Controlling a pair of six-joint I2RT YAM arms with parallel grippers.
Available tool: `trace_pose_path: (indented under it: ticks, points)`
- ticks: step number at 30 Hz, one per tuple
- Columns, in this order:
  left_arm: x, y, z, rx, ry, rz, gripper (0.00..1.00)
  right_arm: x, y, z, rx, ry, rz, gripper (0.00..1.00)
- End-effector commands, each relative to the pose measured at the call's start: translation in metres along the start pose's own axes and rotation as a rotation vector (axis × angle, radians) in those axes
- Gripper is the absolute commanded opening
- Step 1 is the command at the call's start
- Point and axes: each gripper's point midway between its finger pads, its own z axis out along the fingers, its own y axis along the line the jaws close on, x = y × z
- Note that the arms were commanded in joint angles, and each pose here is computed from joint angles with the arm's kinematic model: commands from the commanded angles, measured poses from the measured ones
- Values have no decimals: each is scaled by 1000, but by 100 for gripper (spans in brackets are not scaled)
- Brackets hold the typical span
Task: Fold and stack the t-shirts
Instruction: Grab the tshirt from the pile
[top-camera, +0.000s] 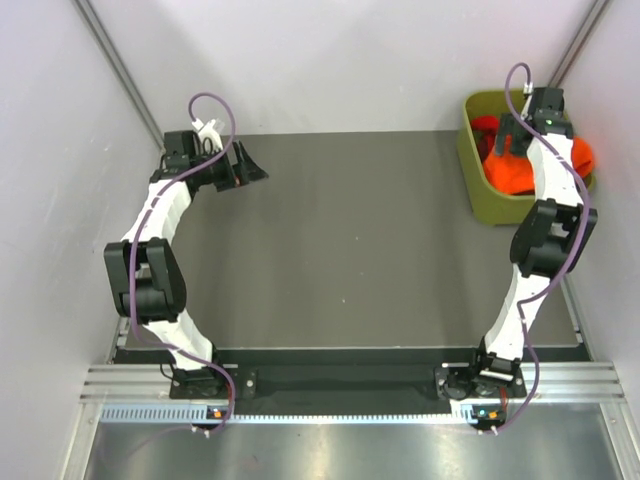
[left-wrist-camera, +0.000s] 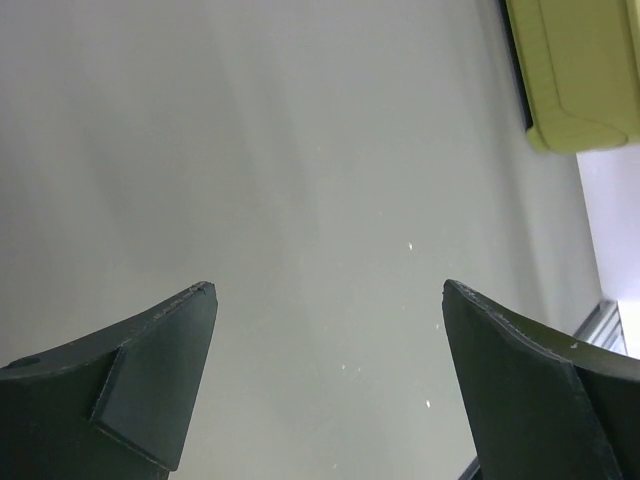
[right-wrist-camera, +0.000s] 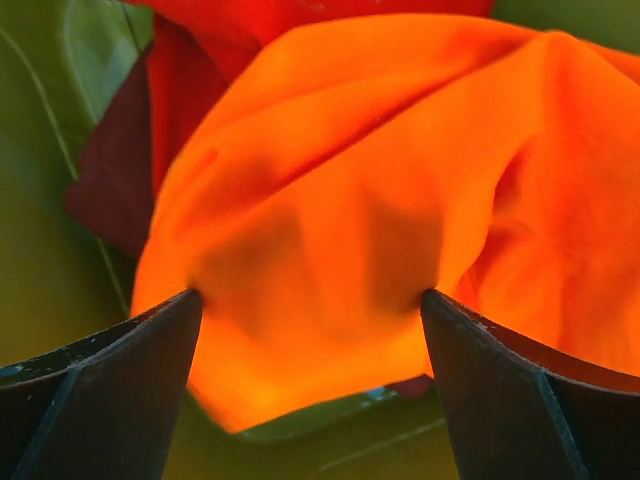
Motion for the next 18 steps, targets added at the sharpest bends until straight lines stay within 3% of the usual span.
trace_pose_path:
  ticks: [1,4,6,8,9,11,15,18]
  points:
    - [-4,-22,-4,80,-13,85,99,-26,10,-6,-54,-71,15,90]
    - [0,-21,-1,69,6,87,99,-22,17,1,-85,-61,5,77]
    - [1,-20,0,75,18,74,99,-22,19,2,-96,-63,-4,61]
    - [4,-21,1,83,35,48,99,-23,19,2,-90,-67,-8,38]
    - [4,-19,3,82,35,40,99,-23,20,1,-88,-69,-10,18]
    - [5,-19,3,79,39,29,99,-27,17,-5,-82,-81,-16,0]
    - [11,6,10,-38,142,-36,99,-46,16,-42,-109,-140,-17,0]
    - [16,19,7,-125,231,-80,99,-74,24,-101,-184,-248,-45,0]
